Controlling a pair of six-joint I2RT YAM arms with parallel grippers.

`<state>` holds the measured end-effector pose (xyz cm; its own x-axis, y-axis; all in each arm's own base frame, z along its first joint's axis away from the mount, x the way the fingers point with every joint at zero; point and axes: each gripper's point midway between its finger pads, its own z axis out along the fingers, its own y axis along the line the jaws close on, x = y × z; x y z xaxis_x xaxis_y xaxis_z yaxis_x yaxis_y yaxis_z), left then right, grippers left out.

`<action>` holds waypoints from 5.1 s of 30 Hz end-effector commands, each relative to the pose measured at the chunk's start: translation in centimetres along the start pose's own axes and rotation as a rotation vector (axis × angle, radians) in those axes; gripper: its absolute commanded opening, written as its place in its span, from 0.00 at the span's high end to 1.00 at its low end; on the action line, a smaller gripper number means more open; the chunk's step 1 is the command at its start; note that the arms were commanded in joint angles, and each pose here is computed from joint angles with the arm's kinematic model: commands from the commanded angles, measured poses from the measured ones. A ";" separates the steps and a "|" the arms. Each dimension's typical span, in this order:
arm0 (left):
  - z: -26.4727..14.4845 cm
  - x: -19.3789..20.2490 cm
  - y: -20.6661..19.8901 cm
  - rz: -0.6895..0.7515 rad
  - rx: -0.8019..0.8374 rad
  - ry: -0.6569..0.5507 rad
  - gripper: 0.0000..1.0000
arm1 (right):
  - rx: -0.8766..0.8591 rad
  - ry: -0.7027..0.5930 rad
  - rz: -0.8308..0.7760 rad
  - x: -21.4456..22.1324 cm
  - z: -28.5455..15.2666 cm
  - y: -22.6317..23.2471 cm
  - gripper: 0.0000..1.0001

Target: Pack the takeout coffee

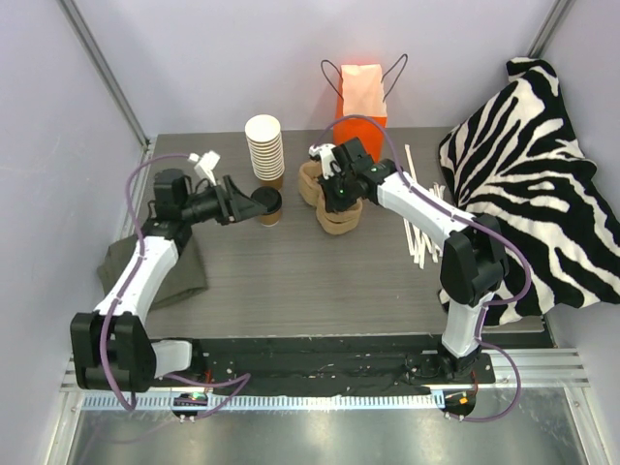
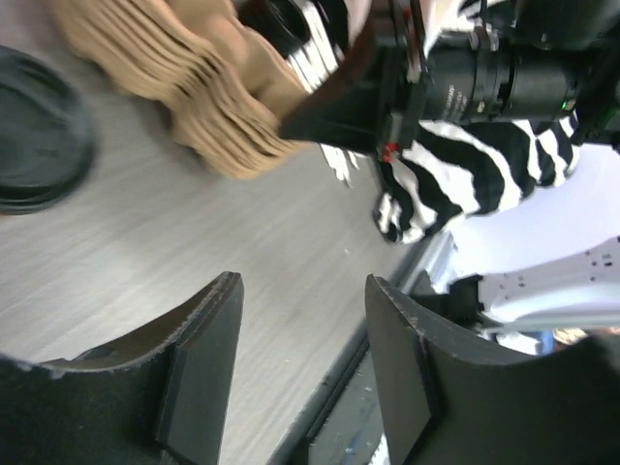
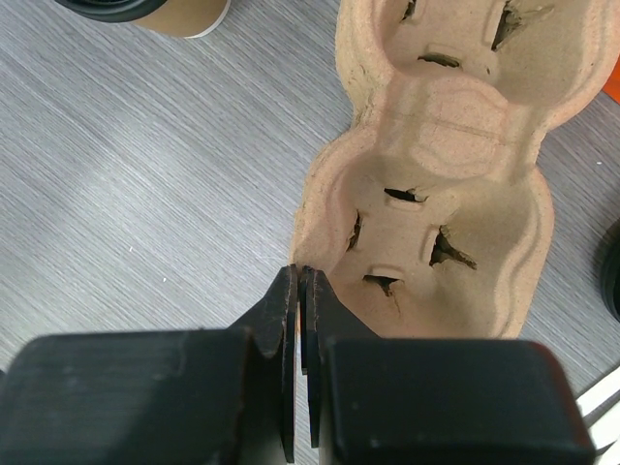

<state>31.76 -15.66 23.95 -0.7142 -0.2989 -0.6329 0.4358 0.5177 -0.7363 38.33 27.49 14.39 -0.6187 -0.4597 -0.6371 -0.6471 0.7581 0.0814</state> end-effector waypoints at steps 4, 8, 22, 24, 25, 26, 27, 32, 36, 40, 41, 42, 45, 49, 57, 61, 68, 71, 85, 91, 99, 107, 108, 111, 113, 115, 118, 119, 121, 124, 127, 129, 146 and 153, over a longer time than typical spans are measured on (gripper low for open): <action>5.4 0.0 -2.1 -0.087 0.046 0.005 0.52 | -0.030 -0.120 0.033 -3.3 -3.0 0.0 0.99; 8.6 0.1 -2.5 -0.162 0.060 0.018 0.56 | -0.042 -0.129 0.051 -3.3 -3.2 -0.1 0.99; 17.7 -0.3 -2.2 -0.314 0.096 -0.038 0.46 | -0.066 -0.145 0.080 -3.6 -3.3 0.0 0.99; 18.2 -0.5 -2.4 -0.321 0.103 -0.047 0.46 | -0.067 -0.145 0.080 -3.5 -3.3 0.1 0.99; 18.4 -0.4 -2.6 -0.318 0.105 -0.046 0.46 | -0.069 -0.142 0.082 -3.4 -3.2 0.1 0.99; 18.7 -0.3 -2.4 -0.319 0.099 -0.047 0.46 | -0.066 -0.145 0.083 -3.5 -3.3 0.0 0.99; 18.9 -0.1 -2.5 -0.321 0.098 -0.043 0.46 | -0.066 -0.147 0.083 -3.5 -3.3 0.0 0.99; 19.5 0.5 -1.5 -0.335 0.063 -0.043 0.46 | -0.071 -0.148 0.082 -3.5 -3.4 0.1 0.99; 19.6 1.0 -1.4 -0.341 0.052 -0.035 0.46 | -0.077 -0.151 0.102 -3.5 -3.4 0.3 0.99; 19.7 1.3 -1.0 -0.347 0.040 -0.033 0.45 | -0.087 -0.150 0.111 -3.6 -3.4 0.4 0.99; 19.7 1.3 -0.9 -0.351 0.037 -0.033 0.45 | -0.088 -0.149 0.112 -3.5 -3.3 0.5 0.99; 19.8 1.4 -0.8 -0.355 0.035 -0.033 0.45 | -0.090 -0.146 0.113 -3.4 -3.3 0.5 0.99; 19.9 1.2 -0.7 -0.375 0.030 -0.042 0.46 | -0.092 -0.147 0.122 -3.4 -3.2 0.6 0.99; 20.0 1.3 -0.4 -0.403 0.022 -0.047 0.50 | -0.094 -0.158 0.128 -3.5 -3.2 0.6 0.99; 20.0 1.7 0.0 -0.431 0.008 -0.044 0.51 | -0.098 -0.167 0.135 -3.7 -3.2 0.7 0.99; 19.8 2.2 0.3 -0.438 -0.001 -0.038 0.50 | -0.091 -0.173 0.136 -3.9 -3.4 0.6 0.99; 19.7 2.2 0.3 -0.450 -0.005 -0.040 0.43 | -0.082 -0.199 0.135 -4.5 -4.1 0.5 0.99; 19.7 2.4 0.4 -0.454 -0.009 -0.039 0.41 | -0.078 -0.203 0.133 -4.6 -4.2 0.5 0.99; 17.6 -1.4 -4.0 -0.393 0.079 -0.063 0.39 | -0.030 -0.266 0.092 -6.3 -5.8 -0.4 0.99; 16.0 -2.3 -5.1 -0.346 0.067 -0.070 0.38 | -0.015 -0.289 0.074 -6.9 -6.5 -0.6 0.99; 15.7 -2.1 -4.7 -0.357 0.056 -0.069 0.38 | -0.015 -0.266 0.068 -6.2 -5.8 -0.6 0.99; 17.2 -1.3 -4.2 -0.394 0.058 -0.054 0.38 | -0.023 -0.254 0.074 -5.7 -5.4 -0.6 0.99; 17.3 -1.4 -4.2 -0.396 0.060 -0.055 0.38 | -0.022 -0.253 0.073 -5.7 -5.3 -0.5 0.99; 17.9 -1.0 -4.3 -0.408 0.065 -0.049 0.38 | -0.030 -0.252 0.074 -5.7 -5.3 -0.3 0.99; 18.2 -0.8 -4.2 -0.412 0.063 -0.045 0.37 | -0.031 -0.248 0.074 -5.5 -5.2 -0.3 0.99; 18.3 -1.0 -4.6 -0.410 0.074 -0.050 0.38 | -0.034 -0.245 0.074 -5.4 -5.1 -0.2 0.99; 18.4 -1.1 -4.6 -0.417 0.079 -0.052 0.38 | -0.036 -0.246 0.073 -5.4 -4.9 0.0 0.99; 18.4 -1.2 -4.8 -0.415 0.084 -0.054 0.38 | -0.037 -0.244 0.076 -5.3 -4.9 0.0 0.99; 18.3 -1.3 -4.9 -0.419 0.088 -0.056 0.38 | -0.039 -0.245 0.075 -5.3 -4.8 0.1 0.99; 18.2 -1.5 -5.2 -0.419 0.102 -0.064 0.38 | -0.037 -0.244 0.074 -5.2 -4.7 0.1 0.99; 18.1 -1.7 -5.5 -0.419 0.108 -0.069 0.39 | -0.037 -0.244 0.074 -5.1 -4.7 0.1 0.99; 18.3 -1.7 -5.2 -0.423 0.099 -0.071 0.39 | -0.039 -0.247 0.075 -5.2 -4.8 0.1 0.99; 19.5 0.6 -2.1 -0.445 0.018 -0.036 0.41 | -0.044 -0.267 0.081 -6.0 -5.3 0.3 0.99; 19.8 1.2 -0.8 -0.440 -0.021 -0.029 0.40 | -0.053 -0.284 0.082 -6.7 -6.3 0.5 0.99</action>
<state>40.72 -32.26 19.80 -0.8274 -0.5132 -0.2281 0.0644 0.3167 -0.9463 38.86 27.01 18.30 -0.6143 -0.3055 -0.7275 -0.5953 0.7846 0.1732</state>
